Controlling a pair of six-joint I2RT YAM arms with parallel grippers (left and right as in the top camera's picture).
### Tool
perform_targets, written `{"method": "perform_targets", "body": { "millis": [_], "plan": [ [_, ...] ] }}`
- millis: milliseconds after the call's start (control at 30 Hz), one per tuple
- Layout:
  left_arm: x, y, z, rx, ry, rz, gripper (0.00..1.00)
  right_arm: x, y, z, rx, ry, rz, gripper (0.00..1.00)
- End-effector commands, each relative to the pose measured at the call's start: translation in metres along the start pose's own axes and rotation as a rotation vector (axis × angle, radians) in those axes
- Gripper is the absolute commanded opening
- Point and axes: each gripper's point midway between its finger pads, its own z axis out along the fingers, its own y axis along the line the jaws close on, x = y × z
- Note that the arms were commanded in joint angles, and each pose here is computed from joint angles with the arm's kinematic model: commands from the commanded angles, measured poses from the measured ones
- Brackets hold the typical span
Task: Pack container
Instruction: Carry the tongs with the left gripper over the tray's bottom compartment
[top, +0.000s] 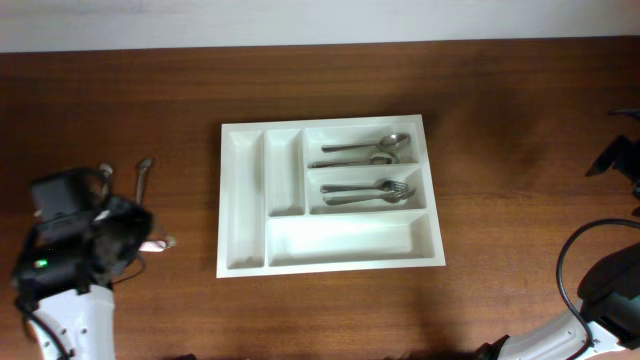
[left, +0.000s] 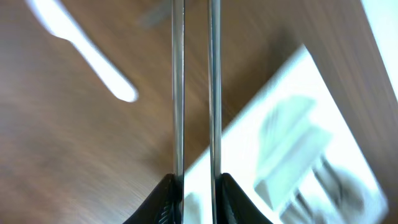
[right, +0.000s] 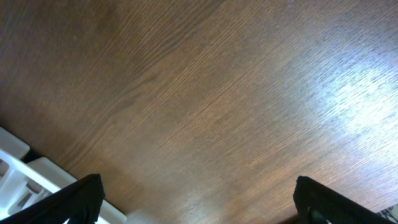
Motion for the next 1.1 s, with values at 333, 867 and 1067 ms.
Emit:
{"method": "perform_targets", "body": {
  "millis": [333, 867, 1067],
  "plan": [
    [0.113, -0.130, -0.014, 0.366, 0.143, 0.511, 0.23, 0.000, 0.003, 0.003, -0.005, 0.006, -0.012, 0.99],
    [0.240, -0.135, 0.018, 0.351, 0.356, 1.148, 0.38, 0.000, 0.003, 0.003, -0.005, 0.006, -0.012, 0.99],
    [0.237, -0.128, 0.044, 0.260, 0.336, 1.221, 0.41, 0.000, 0.003, 0.003, -0.005, 0.006, -0.012, 0.99]
  ]
}}
